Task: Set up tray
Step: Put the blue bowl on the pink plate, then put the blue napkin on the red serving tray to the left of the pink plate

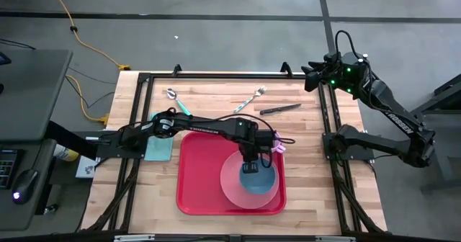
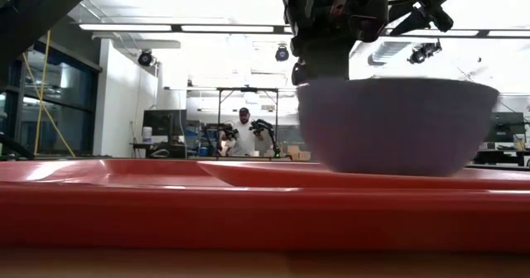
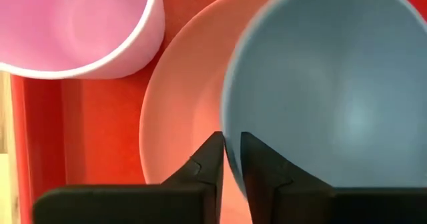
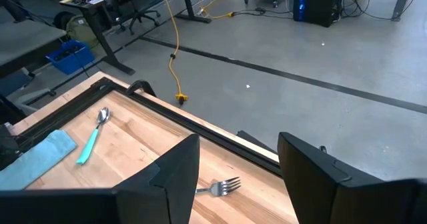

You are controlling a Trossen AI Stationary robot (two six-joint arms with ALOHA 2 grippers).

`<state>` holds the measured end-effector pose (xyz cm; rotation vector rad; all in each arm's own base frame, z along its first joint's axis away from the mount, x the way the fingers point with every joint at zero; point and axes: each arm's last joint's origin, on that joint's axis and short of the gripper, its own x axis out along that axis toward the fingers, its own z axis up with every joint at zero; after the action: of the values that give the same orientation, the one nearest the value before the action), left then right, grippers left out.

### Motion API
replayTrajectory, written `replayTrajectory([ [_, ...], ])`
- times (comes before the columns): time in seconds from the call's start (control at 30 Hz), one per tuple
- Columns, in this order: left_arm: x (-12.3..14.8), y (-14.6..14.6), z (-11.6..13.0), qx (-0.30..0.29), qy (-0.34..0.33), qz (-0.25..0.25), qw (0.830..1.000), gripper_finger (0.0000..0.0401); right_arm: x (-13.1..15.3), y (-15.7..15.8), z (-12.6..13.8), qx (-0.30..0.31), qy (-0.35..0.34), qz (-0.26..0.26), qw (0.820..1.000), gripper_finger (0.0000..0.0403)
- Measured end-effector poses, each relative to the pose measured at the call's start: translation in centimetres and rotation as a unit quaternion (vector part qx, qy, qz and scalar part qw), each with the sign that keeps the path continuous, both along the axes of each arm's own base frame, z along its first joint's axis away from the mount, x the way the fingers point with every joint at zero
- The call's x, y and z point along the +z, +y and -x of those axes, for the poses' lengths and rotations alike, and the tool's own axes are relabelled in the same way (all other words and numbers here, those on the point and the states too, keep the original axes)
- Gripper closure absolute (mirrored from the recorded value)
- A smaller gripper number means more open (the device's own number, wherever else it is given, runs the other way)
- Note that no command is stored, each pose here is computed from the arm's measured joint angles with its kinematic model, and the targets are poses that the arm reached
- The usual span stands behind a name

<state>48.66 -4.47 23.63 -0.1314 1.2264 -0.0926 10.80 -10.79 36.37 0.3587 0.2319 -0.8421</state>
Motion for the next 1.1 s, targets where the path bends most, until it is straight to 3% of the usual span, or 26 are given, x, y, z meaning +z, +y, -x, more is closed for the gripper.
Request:
replayTrajectory([
  [0.43, 0.2, 0.0, -0.2, -0.025, -0.017, -0.008, 1.000, 0.0295, 0.0, 0.0, 0.0, 0.002, 0.004, 0.004, 1.000, 0.0221],
  [0.8, 3.8, 1.2, 1.1, -0.052, -0.054, -0.047, 0.996, 0.0295, -0.3, 0.1, 0.1, 0.002, 0.014, -0.007, 1.000, 0.0221],
  [0.97, 6.2, 2.7, 4.5, -0.053, 0.030, -0.122, 0.991, 0.0295, -0.5, 0.2, 0.1, 0.009, 0.020, -0.016, 1.000, 0.0221],
  [1.1, 7.9, 3.3, 7.8, -0.056, 0.124, -0.201, 0.970, 0.0295, -0.6, 0.2, 0.1, 0.014, 0.022, -0.022, 0.999, 0.0221],
])
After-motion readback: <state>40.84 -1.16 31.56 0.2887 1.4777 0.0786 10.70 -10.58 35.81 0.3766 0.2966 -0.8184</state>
